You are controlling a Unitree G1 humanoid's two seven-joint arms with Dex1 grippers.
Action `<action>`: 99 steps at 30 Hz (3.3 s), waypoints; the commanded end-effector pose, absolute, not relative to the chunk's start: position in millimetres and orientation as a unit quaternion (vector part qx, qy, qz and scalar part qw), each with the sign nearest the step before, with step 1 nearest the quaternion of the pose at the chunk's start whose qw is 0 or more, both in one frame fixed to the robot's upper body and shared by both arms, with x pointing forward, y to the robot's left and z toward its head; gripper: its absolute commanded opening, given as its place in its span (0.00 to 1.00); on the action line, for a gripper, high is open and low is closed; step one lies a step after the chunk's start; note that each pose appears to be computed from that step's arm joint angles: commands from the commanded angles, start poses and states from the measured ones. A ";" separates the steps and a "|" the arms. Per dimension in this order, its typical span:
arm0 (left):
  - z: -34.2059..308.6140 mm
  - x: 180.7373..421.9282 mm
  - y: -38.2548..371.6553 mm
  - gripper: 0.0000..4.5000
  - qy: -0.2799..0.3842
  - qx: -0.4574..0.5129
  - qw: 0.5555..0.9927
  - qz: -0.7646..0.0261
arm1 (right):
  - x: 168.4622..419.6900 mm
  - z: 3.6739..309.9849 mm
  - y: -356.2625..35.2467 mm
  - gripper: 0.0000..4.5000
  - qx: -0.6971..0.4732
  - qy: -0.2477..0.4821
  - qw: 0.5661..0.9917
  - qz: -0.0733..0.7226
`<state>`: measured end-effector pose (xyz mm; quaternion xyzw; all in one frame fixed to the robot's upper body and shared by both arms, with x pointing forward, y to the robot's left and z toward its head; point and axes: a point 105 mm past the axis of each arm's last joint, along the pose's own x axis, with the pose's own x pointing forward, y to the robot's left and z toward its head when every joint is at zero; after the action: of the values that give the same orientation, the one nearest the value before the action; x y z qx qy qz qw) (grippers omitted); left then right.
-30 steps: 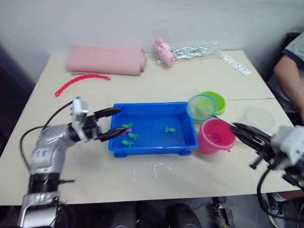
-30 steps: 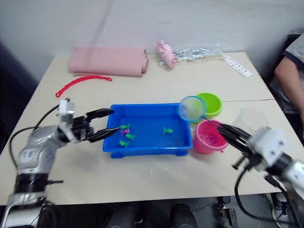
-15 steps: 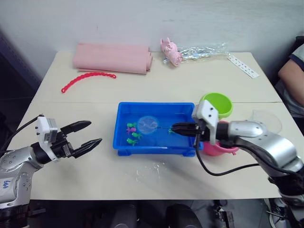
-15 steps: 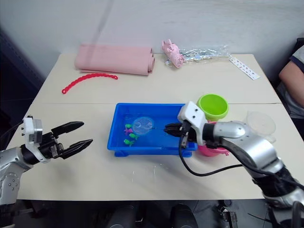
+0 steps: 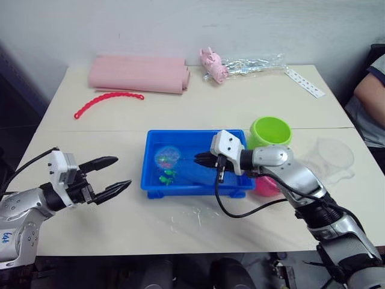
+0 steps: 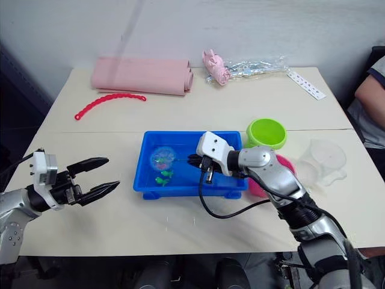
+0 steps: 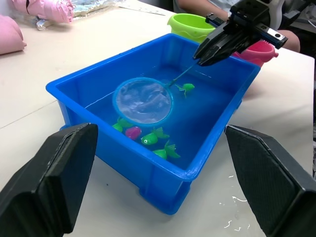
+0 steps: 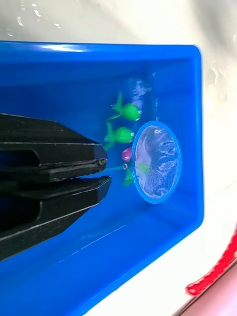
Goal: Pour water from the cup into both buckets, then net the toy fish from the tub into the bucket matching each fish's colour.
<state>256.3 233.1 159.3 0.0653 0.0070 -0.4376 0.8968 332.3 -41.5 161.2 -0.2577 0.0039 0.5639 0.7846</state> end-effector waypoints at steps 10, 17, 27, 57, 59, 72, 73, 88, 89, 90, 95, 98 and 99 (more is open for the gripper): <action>165.7 258.0 227.0 1.00 -0.003 0.072 0.889 -0.452 | 353.3 173.5 -23.2 0.00 -0.324 -0.076 0.782 0.527; 166.1 259.7 227.0 1.00 -0.002 0.072 0.888 -0.454 | 357.9 162.3 -23.0 0.00 -0.346 -0.072 0.774 0.526; 166.8 260.4 229.6 1.00 0.005 0.075 0.885 -0.459 | 365.2 141.5 -33.2 0.00 -0.387 -0.059 0.762 0.517; 159.8 259.5 227.0 1.00 -0.001 0.066 0.887 -0.457 | 344.8 151.3 -26.9 0.00 -0.219 0.014 0.799 0.559; 160.2 260.5 226.6 1.00 -0.002 0.067 0.887 -0.457 | 344.3 155.2 -27.1 0.00 -0.202 0.020 0.803 0.560; 160.7 260.8 222.8 1.00 -0.009 0.068 0.883 -0.464 | 340.7 178.3 -59.8 0.00 -0.221 0.006 0.798 0.560; 161.2 261.2 221.8 1.00 -0.010 0.070 0.882 -0.467 | 338.7 180.0 -64.7 0.00 -0.226 0.004 0.797 0.561; 169.4 268.0 194.9 1.00 -0.029 0.069 0.845 -0.529 | 294.2 191.6 -129.8 0.00 -0.221 -0.038 0.822 0.523; 170.1 268.7 192.7 1.00 -0.031 0.068 0.843 -0.533 | 292.2 190.4 -134.4 0.00 -0.219 -0.037 0.827 0.517; 170.5 269.3 191.0 1.00 -0.032 0.067 0.841 -0.536 | 290.9 189.1 -138.0 0.00 -0.215 -0.034 0.831 0.512; 170.1 272.8 180.4 1.00 -0.035 0.062 0.830 -0.554 | 282.7 185.1 -154.1 0.00 -0.206 -0.032 0.847 0.488; 169.1 274.5 174.5 1.00 -0.036 0.057 0.823 -0.564 | 269.9 189.9 -158.0 0.00 -0.180 -0.046 0.849 0.495; 168.5 274.7 172.2 1.00 -0.036 0.056 0.820 -0.569 | 266.8 191.8 -159.6 0.00 -0.175 -0.050 0.851 0.492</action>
<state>276.3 176.2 164.5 0.0517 -0.0267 -0.5578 0.8279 274.8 -160.7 171.4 -0.1684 -0.0091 0.4890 0.8558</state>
